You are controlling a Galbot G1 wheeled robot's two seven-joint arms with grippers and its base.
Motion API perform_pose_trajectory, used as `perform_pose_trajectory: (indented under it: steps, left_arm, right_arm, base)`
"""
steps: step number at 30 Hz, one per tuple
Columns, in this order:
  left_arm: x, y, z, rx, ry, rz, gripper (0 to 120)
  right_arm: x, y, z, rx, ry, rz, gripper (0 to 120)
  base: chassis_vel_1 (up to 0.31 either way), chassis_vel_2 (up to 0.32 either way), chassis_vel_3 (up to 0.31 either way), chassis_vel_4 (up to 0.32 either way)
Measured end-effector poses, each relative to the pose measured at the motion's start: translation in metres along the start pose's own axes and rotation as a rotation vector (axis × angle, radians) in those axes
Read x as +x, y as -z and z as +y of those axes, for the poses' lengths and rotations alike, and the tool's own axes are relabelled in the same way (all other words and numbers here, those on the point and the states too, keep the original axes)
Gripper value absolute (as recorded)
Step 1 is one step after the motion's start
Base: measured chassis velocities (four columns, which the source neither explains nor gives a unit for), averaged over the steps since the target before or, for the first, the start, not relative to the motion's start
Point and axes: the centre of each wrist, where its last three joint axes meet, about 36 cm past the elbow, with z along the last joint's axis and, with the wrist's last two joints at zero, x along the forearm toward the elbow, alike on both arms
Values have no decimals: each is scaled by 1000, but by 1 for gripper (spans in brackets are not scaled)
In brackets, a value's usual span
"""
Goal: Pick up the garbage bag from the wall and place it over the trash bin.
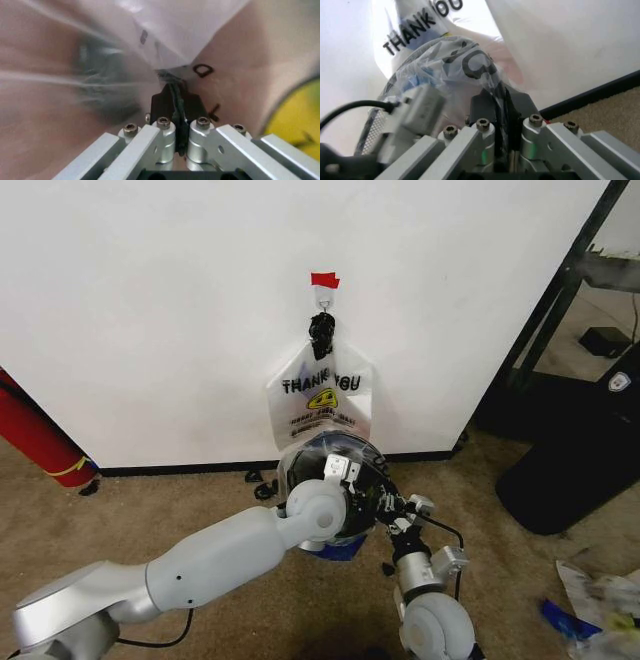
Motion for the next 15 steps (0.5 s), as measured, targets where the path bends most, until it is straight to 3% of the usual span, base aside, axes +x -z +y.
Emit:
perform_pose_trajectory:
  steps: [15]
  left_arm:
    - [-28,-14,-1,-8,36,24,0]
  right_arm:
    - [7,0,7,-36,2,6,1]
  base:
    - [0,0,0,0]
